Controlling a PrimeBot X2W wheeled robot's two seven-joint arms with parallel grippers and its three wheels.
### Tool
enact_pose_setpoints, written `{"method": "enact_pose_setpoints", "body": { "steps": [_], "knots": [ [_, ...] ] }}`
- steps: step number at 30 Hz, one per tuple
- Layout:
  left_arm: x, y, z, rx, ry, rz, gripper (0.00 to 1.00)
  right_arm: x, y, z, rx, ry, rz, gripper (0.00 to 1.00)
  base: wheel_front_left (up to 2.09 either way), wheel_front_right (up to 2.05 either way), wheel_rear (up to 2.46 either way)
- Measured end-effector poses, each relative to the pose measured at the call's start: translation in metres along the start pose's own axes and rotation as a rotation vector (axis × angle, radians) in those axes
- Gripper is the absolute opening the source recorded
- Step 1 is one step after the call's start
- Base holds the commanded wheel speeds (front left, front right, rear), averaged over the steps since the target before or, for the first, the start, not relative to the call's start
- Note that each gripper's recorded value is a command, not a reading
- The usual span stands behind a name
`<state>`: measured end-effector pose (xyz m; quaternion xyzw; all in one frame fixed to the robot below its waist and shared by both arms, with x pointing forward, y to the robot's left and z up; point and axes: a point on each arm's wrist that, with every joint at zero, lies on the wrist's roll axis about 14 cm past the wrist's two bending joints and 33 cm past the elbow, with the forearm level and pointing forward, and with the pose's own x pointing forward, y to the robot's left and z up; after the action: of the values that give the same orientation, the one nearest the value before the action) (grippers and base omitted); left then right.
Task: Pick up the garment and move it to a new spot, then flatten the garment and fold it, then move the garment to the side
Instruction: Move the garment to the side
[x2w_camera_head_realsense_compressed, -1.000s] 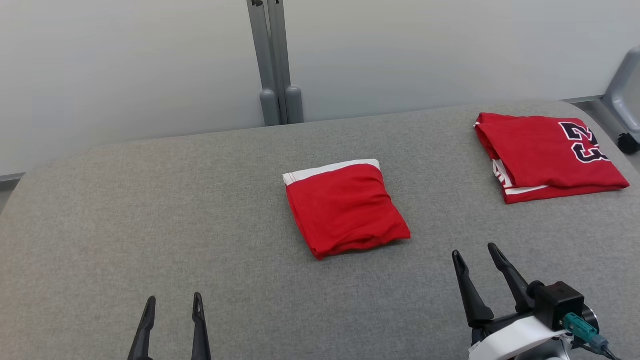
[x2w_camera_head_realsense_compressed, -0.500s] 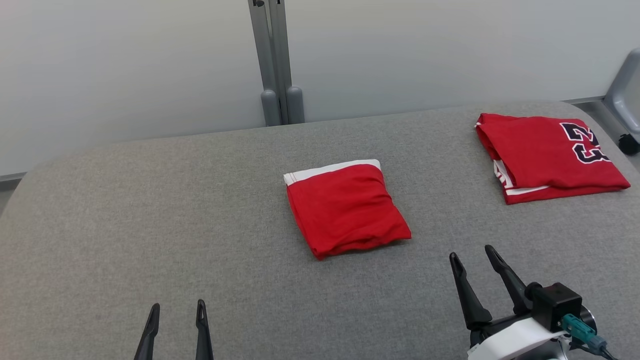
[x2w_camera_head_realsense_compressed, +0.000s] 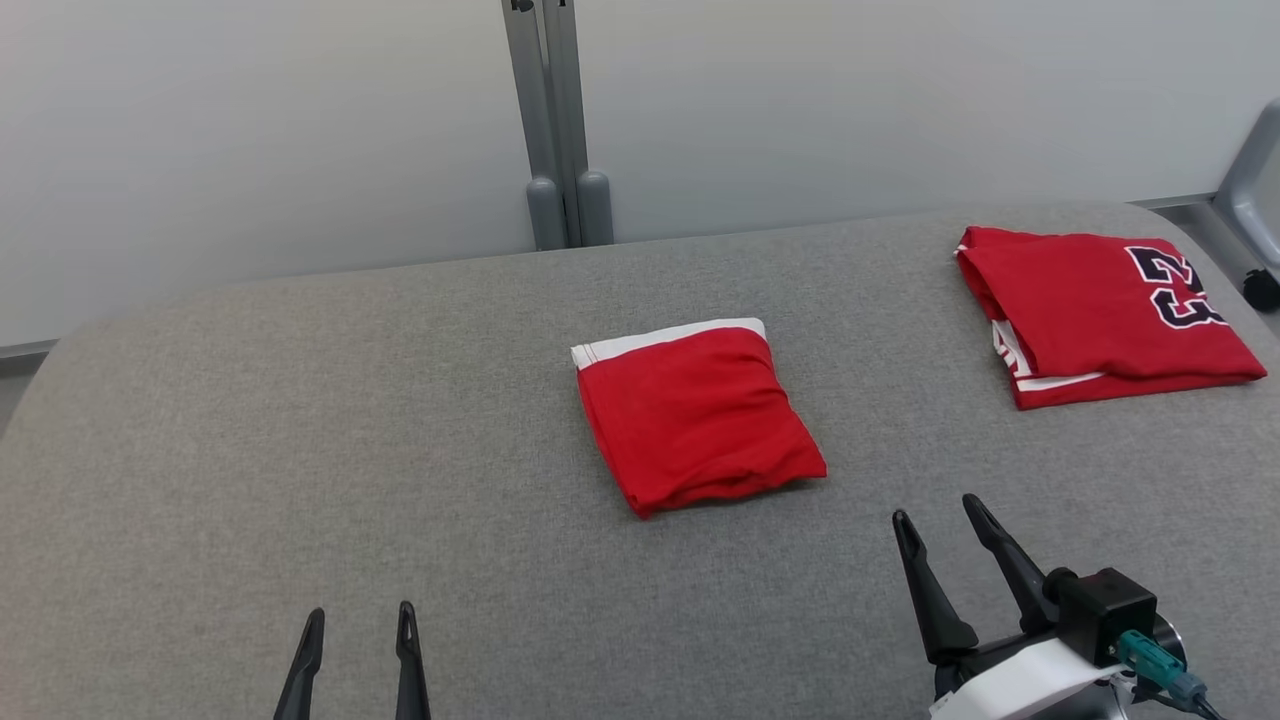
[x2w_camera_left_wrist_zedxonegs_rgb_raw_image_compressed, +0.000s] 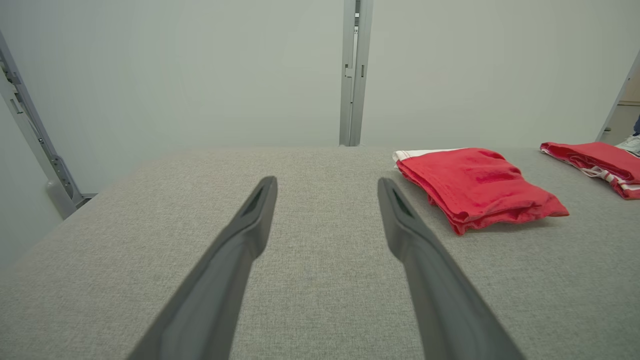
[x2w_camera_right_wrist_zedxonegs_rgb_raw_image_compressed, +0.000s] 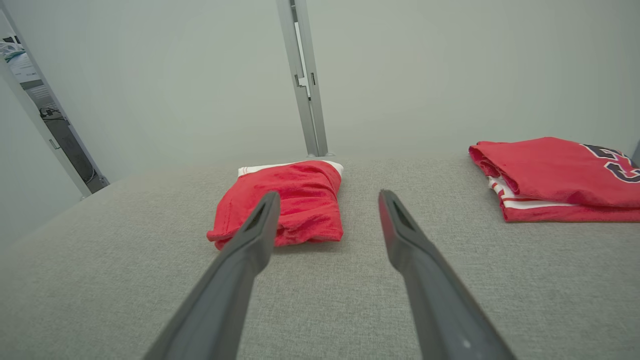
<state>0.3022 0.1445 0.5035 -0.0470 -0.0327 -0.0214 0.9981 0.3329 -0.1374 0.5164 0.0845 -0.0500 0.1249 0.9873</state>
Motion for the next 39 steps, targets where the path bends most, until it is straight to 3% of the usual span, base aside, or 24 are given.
{"method": "enact_pose_setpoints", "body": {
  "steps": [7,13,19,27,33,39],
  "knots": [
    [0.002,-0.003,-0.005,-0.007,0.016,-0.007,1.00,0.010,0.017,-0.017,0.075,0.052,0.052,1.00,0.00,0.00,0.00],
    [0.010,-0.014,-0.008,-0.019,0.027,-0.039,1.00,0.038,0.033,-0.039,0.236,0.157,0.142,1.00,0.00,0.00,0.00],
    [0.029,-0.027,-0.006,-0.032,0.018,-0.076,1.00,0.087,0.005,-0.032,0.267,0.230,0.170,1.00,0.00,0.00,0.00],
    [0.046,-0.025,-0.016,-0.046,0.046,-0.058,1.00,0.129,-0.024,-0.053,0.383,0.423,0.143,1.00,0.00,0.00,0.00],
    [0.054,-0.017,-0.028,-0.042,0.082,-0.034,1.00,0.152,-0.024,-0.079,0.493,0.577,0.148,1.00,0.00,0.00,0.00],
    [0.057,-0.009,-0.038,-0.033,0.111,-0.009,1.00,0.161,-0.017,-0.110,0.527,0.691,0.158,1.00,0.00,0.00,0.00]
  ]
}}
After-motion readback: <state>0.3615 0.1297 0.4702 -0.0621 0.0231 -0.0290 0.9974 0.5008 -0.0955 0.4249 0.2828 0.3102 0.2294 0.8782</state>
